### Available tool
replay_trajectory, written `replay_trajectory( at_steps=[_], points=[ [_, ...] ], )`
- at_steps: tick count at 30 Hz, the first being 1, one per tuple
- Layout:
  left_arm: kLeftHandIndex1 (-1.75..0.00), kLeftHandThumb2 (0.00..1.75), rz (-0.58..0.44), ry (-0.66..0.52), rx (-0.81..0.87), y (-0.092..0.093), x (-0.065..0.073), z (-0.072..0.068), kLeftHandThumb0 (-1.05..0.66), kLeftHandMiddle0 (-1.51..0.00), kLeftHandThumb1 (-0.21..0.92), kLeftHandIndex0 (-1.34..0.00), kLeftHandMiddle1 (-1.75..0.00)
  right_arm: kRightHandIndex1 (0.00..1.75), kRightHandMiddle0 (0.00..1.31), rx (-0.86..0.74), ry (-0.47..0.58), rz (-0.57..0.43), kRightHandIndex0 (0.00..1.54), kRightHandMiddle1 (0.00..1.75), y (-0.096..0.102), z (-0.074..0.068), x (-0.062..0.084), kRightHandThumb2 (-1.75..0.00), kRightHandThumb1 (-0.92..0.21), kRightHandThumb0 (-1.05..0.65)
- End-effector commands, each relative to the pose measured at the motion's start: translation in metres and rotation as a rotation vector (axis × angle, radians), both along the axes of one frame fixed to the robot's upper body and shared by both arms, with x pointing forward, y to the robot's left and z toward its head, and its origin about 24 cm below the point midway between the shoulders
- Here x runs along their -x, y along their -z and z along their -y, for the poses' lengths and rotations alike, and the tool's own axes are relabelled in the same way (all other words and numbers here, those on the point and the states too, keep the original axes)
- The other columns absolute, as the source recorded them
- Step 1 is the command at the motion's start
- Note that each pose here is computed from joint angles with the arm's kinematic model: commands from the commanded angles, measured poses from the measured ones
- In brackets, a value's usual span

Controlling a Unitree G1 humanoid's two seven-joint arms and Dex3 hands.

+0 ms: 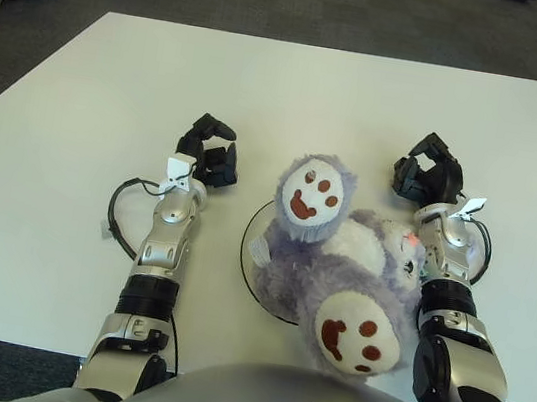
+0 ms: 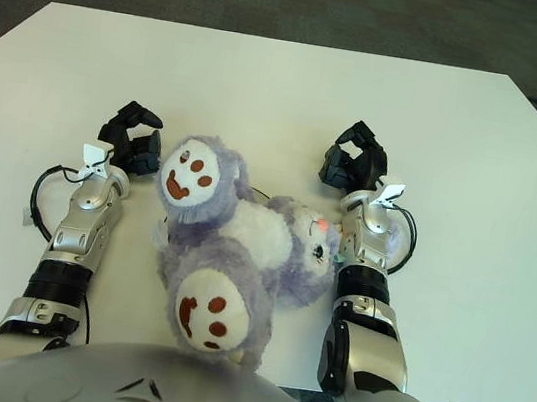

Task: Put the doll into the plate.

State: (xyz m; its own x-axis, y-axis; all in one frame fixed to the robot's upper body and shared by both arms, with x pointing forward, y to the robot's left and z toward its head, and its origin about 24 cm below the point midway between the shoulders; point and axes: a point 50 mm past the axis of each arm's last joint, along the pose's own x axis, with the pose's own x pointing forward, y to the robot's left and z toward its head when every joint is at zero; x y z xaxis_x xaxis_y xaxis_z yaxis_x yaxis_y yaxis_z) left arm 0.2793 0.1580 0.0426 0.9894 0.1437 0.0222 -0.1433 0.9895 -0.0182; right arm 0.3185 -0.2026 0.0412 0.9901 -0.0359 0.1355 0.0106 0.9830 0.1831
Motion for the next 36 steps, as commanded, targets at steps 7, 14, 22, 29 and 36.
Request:
replay_trajectory(
  at_steps=[7,14,22,29,36],
  points=[
    [-1.75,1.25,-0.122,-0.019,0.005,0.0252,0.0118,-0.0027,-0.46,-1.24,0.36,-0.57,-1.75,1.75,0.70,-0.021,-0.006,-0.090,1.29,1.75,0.0208,-0.0018,0.0092,-1.44,-0.21,-0.52],
    [-1.75,1.25,-0.120,-0.021,0.006,0.0245,0.0123,-0.0028,-0.46,-1.23,0.37,-0.57,-1.75,1.75,0.70,-0.016,-0.007,-0.090,1.29,1.75,0.0202,-0.0020,0.0096,-1.44,-0.21,-0.52],
    [-1.75,1.26,-0.109,-0.016,0.009,0.0242,0.0123,-0.0027,-0.47,-1.24,0.36,-0.58,-1.75,1.75,0.70,-0.026,-0.002,-0.096,1.29,1.75,0.0204,-0.0023,0.0096,-1.44,-0.21,-0.52],
    [-1.75,1.26,-0.106,-0.010,0.014,0.0245,0.0121,-0.0028,-0.47,-1.24,0.36,-0.58,-1.75,1.75,0.70,-0.024,-0.001,-0.100,1.30,1.75,0.0204,-0.0025,0.0097,-1.44,-0.21,-0.52],
    [-1.75,1.25,-0.108,-0.009,0.012,0.0251,0.0119,-0.0032,-0.46,-1.24,0.36,-0.57,-1.75,1.75,0.70,-0.029,0.001,-0.102,1.30,1.75,0.0204,-0.0027,0.0098,-1.44,-0.22,-0.52]
  ],
)
